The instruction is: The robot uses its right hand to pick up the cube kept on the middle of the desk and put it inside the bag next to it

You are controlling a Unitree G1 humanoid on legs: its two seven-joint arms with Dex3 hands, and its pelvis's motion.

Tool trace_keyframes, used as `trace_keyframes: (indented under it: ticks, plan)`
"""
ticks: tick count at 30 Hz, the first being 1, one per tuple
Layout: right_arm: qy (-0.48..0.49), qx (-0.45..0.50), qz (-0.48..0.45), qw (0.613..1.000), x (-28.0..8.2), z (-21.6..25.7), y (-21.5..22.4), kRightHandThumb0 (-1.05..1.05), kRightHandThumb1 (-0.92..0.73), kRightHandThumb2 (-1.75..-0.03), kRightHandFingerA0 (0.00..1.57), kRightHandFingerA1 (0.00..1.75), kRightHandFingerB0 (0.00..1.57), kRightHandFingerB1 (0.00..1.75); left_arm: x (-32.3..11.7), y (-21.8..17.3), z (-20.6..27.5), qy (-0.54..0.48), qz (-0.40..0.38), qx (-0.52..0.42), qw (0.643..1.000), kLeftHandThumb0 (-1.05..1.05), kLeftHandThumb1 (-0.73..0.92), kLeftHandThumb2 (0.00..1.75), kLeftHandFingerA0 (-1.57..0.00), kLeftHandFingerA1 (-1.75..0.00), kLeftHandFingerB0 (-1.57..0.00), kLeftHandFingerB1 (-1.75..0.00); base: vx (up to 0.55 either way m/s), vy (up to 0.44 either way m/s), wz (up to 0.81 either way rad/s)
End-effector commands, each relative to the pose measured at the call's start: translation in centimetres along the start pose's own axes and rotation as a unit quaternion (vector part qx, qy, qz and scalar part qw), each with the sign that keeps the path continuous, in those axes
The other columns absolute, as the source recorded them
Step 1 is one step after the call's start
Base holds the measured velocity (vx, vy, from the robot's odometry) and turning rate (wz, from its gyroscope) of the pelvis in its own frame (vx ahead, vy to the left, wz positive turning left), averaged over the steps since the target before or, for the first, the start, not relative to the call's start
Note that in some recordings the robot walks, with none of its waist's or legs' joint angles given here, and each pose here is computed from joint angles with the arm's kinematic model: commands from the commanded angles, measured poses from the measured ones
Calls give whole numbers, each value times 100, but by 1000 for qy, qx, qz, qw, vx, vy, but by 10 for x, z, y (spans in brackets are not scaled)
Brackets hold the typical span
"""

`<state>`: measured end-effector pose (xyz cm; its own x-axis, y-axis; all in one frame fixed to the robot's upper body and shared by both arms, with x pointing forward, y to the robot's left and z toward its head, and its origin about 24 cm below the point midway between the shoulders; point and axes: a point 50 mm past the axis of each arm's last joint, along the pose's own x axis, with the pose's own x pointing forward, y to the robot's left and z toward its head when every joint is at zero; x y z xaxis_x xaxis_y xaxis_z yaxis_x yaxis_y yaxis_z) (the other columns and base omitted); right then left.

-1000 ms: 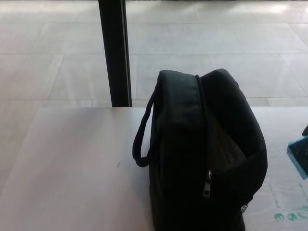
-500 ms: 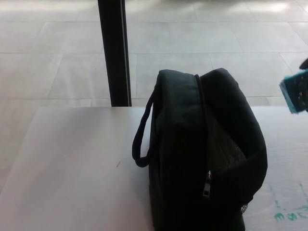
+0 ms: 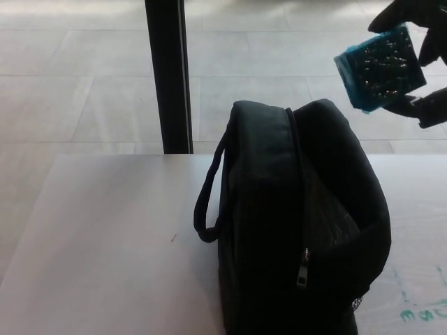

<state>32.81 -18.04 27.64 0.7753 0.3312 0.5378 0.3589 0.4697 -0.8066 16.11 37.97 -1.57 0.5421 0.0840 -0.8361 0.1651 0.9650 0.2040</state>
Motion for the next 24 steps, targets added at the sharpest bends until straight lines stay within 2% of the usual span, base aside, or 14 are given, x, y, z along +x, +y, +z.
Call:
trace_keyframes:
  ticks: [1, 2, 7, 9, 11, 13, 16, 17, 18, 19, 21, 22, 23, 24]
  plan:
    - [-31, 11, 58, 998, -6, 22, 7, -26, -51, -114, 121, 140, 99, 127, -5, 5, -3, 3, 5, 4, 1000, -55, 48, 88, -28, -57, -36, -57, 0, 0, 0]
    - [-45, -5, 77, 996, -9, 27, 10, -19, -52, -108, 88, 175, 75, 158, -4, 5, -3, 4, 4, 7, 1000, -59, 48, 87, -30, -58, -34, -55, 0, 0, 0]
    - [-77, -27, 118, 990, -21, 29, 22, -24, -59, -97, 89, 175, 76, 154, -4, 5, -5, 5, 8, 16, 1000, -62, 50, 88, -33, -59, -37, -56, 0, 0, 0]
    - [-83, -44, 149, 984, -27, 27, 27, -25, -61, -87, 87, 175, 74, 153, -4, 4, -4, 6, 9, 8, 1000, -57, 49, 87, -30, -58, -39, -57, 0, 0, 0]
    - [-83, -45, 161, 982, -31, 25, 33, -26, -61, -82, 89, 175, 76, 150, -3, 4, -3, 12, 17, 11, 1000, -58, 49, 87, -33, -58, -34, -54, 0, 0, 0]
    - [-83, -56, 170, 980, -32, 24, 35, -27, -61, -83, 88, 175, 73, 154, -4, 5, -2, 8, 12, 20, 1000, -57, 49, 87, -30, -57, -35, -55, 0, 0, 0]
    - [-84, -73, 183, 977, -33, 23, 38, -25, -59, -89, 90, 175, 77, 150, -4, 5, -1, 4, 14, 29, 999, -61, 54, 90, -34, -58, -39, -56, 0, 0, 0]
    - [-89, -83, 191, 974, -35, 23, 41, -20, -54, -91, 111, 163, 80, 131, -5, 5, 0, 4, 13, 38, 999, -61, 53, 89, -34, -59, -38, -56, 0, 0, 0]
    - [-90, -88, 199, 972, -36, 22, 43, -20, -54, -91, 111, 163, 80, 131, -5, 5, 1, 3, 12, 35, 999, -61, 53, 89, -34, -59, -38, -56, 0, 0, 0]
    - [-90, -87, 201, 972, -36, 22, 44, -23, -56, -78, 93, 175, 88, 131, -5, 5, 2, 1, 11, 38, 999, -61, 53, 90, -35, -60, -38, -56, 0, 0, 0]
    - [-91, -84, 204, 971, -37, 22, 47, -22, -57, -76, 93, 175, 87, 131, -4, 6, 2, 1, 13, 38, 999, -61, 53, 89, -36, -60, -37, -55, 0, 0, 0]
    - [-91, -82, 205, 971, -37, 22, 48, -21, -56, -82, 92, 175, 86, 131, -4, 6, 2, 1, 14, 36, 999, -60, 52, 89, -37, -61, -38, -56, 0, 0, 0]
    - [-92, -77, 207, 971, -36, 22, 50, -23, -56, -88, 95, 175, 84, 139, -4, 6, 1, 3, 16, 29, 999, -60, 52, 88, -36, -59, -38, -55, 0, 0, 0]
    - [-92, -76, 208, 971, -35, 23, 52, -23, -56, -88, 95, 175, 84, 139, -3, 6, 1, 6, 17, 23, 1000, -60, 52, 88, -36, -59, -38, -55, 0, 0, 0]
